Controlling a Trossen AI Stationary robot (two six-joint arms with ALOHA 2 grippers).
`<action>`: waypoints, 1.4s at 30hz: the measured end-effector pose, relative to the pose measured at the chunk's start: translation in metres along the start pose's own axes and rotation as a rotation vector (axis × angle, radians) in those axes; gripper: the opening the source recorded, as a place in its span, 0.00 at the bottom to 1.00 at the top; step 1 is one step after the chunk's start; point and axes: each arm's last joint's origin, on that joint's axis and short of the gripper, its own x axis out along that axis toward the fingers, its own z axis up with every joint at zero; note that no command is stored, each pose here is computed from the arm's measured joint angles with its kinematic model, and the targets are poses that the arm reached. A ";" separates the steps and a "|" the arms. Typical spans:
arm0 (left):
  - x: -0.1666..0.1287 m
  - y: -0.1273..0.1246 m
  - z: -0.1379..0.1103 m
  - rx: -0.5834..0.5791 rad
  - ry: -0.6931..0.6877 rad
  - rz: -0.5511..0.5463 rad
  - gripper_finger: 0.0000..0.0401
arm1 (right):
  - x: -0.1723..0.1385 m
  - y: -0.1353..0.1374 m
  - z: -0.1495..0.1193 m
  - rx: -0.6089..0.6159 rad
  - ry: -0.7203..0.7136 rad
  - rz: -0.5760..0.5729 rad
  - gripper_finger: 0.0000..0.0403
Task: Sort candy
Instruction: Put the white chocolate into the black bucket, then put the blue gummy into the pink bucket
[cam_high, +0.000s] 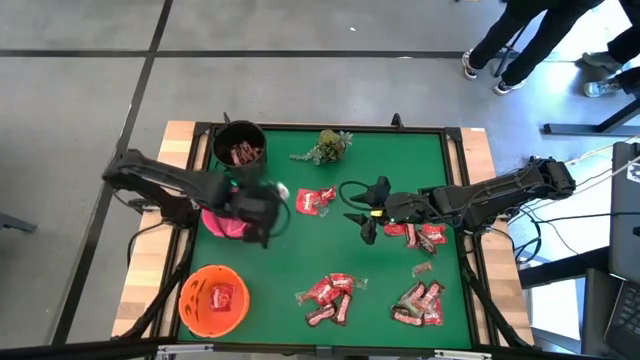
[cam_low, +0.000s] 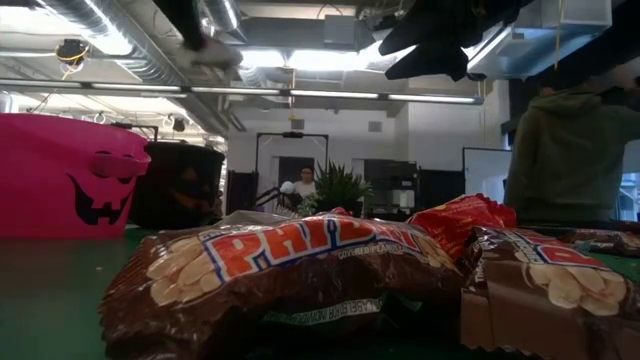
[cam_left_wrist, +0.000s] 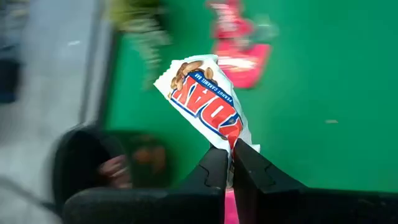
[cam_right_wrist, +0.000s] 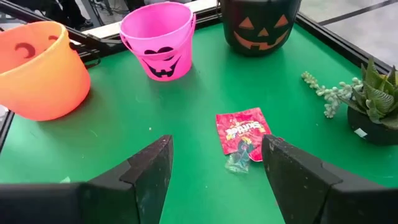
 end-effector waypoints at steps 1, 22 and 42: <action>-0.008 0.009 -0.004 -0.027 -0.012 0.032 0.00 | 0.000 0.000 0.000 -0.004 -0.002 0.001 0.60; 0.075 0.168 -0.068 -0.461 0.158 0.163 0.00 | 0.000 0.000 0.001 -0.038 -0.008 0.003 0.60; 0.069 0.183 -0.054 -0.533 0.006 -0.100 0.38 | 0.001 0.000 0.000 -0.043 -0.006 0.001 0.60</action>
